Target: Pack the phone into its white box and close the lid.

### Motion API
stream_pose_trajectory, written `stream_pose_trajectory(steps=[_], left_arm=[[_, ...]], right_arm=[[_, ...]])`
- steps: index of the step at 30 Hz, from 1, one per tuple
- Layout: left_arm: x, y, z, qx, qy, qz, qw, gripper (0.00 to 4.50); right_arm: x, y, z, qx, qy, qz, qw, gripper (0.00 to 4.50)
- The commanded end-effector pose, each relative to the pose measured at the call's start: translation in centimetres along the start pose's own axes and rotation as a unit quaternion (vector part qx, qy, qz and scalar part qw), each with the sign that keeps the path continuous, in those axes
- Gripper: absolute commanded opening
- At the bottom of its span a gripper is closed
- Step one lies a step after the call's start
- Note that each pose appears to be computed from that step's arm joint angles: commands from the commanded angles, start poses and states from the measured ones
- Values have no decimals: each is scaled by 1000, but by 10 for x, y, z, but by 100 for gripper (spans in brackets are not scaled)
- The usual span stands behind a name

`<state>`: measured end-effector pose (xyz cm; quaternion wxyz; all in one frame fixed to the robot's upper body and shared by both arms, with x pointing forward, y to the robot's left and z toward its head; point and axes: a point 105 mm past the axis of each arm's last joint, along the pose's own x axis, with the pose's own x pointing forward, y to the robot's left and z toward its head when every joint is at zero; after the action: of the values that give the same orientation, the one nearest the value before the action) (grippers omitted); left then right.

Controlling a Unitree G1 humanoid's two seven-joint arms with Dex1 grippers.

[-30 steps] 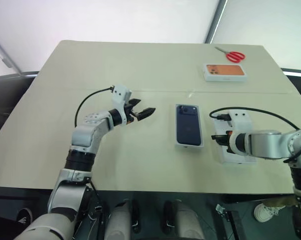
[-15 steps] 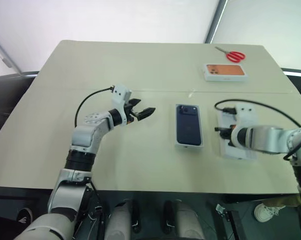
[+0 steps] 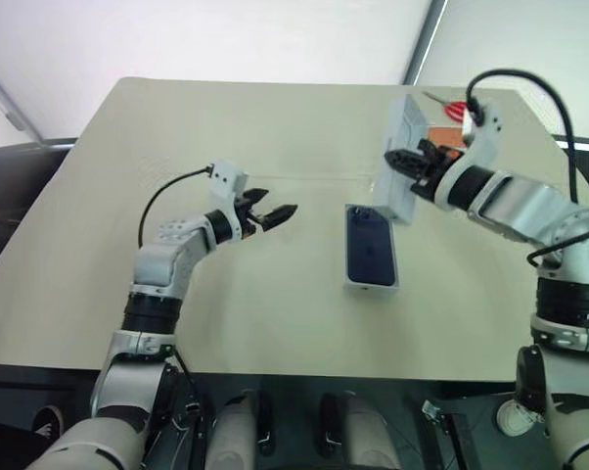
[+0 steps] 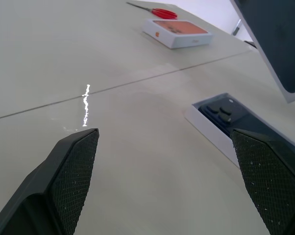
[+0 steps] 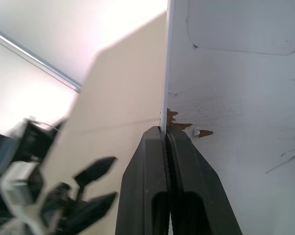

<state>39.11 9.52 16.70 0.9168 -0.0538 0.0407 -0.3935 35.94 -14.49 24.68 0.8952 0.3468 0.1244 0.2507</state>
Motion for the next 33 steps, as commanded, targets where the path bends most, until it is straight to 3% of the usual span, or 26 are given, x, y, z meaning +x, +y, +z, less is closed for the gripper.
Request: stream_pose_trajectory(steps=[1, 6, 11, 17, 20, 27, 33], left_arm=[[1, -5, 19, 10, -28, -9, 1000, 450], [3, -12, 17, 1, -27, -17, 999, 450], [3, -14, 13, 1, -22, -14, 1000, 450], [5, -23, 8, -16, -17, -31, 999, 450], [6, -33, -3, -28, -5, -48, 998, 370], [10, -53, -25, -45, 16, -63, 997, 7], [24, -58, -27, -53, 8, -60, 997, 3]], right_arm=[[-1, 26, 0, 52, -11, 90, 994, 3], [5, 23, -35, 130, 25, 111, 985, 3], [-1, 49, -68, 165, 76, 176, 968, 3], [1, 26, -85, 193, 93, 135, 967, 3], [3, 22, -92, 200, 97, 132, 966, 0], [5, 6, -98, 210, 86, 104, 968, 0], [9, -4, -95, 189, 74, 90, 975, 0]])
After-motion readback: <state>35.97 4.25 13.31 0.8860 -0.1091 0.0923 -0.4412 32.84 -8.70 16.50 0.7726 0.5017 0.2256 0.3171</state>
